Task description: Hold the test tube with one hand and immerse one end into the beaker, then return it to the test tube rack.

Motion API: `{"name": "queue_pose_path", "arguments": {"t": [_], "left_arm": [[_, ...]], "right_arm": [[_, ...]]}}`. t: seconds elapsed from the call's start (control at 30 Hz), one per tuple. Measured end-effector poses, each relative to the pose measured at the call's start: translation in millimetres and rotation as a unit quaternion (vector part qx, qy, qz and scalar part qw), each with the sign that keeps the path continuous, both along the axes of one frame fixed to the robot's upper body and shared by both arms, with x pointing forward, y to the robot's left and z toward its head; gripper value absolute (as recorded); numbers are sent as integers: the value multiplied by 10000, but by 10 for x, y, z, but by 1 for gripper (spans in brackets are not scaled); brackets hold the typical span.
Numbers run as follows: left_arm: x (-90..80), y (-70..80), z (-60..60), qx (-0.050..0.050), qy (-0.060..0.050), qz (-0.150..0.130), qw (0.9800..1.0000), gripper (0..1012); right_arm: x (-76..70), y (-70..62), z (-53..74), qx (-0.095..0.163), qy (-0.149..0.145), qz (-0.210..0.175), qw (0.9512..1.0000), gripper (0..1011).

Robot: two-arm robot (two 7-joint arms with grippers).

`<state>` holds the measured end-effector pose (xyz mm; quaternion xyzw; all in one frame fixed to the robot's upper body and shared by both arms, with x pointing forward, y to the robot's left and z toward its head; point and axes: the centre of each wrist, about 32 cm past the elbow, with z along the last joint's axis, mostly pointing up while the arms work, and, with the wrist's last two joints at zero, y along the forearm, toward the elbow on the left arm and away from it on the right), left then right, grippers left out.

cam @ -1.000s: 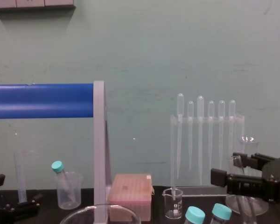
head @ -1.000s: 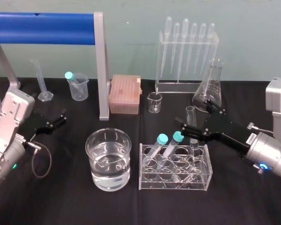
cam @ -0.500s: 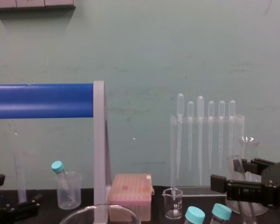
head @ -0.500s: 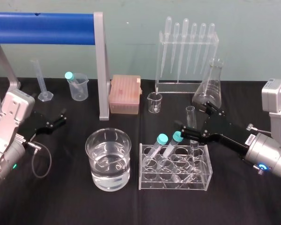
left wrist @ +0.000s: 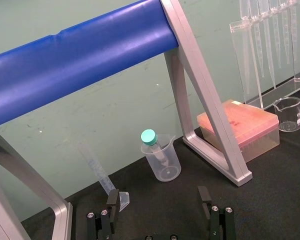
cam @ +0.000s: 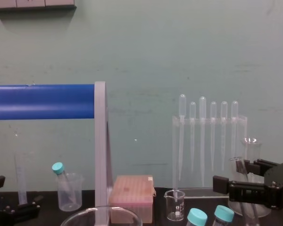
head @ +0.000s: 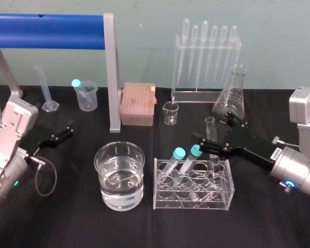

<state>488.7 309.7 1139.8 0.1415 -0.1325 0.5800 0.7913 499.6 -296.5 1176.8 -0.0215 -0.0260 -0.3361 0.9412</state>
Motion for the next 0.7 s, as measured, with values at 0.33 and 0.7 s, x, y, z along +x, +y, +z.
{"name": "queue_pose_path", "arguments": {"t": [0.33,0.7], "left_arm": [[0,0,0,0,0,0,10000,1000],[0,0,0,0,0,0,10000,1000]], "right_arm": [[0,1,1,9,-6,1,10000,803],[0,1,2,12,-6,2,10000,466]]}}
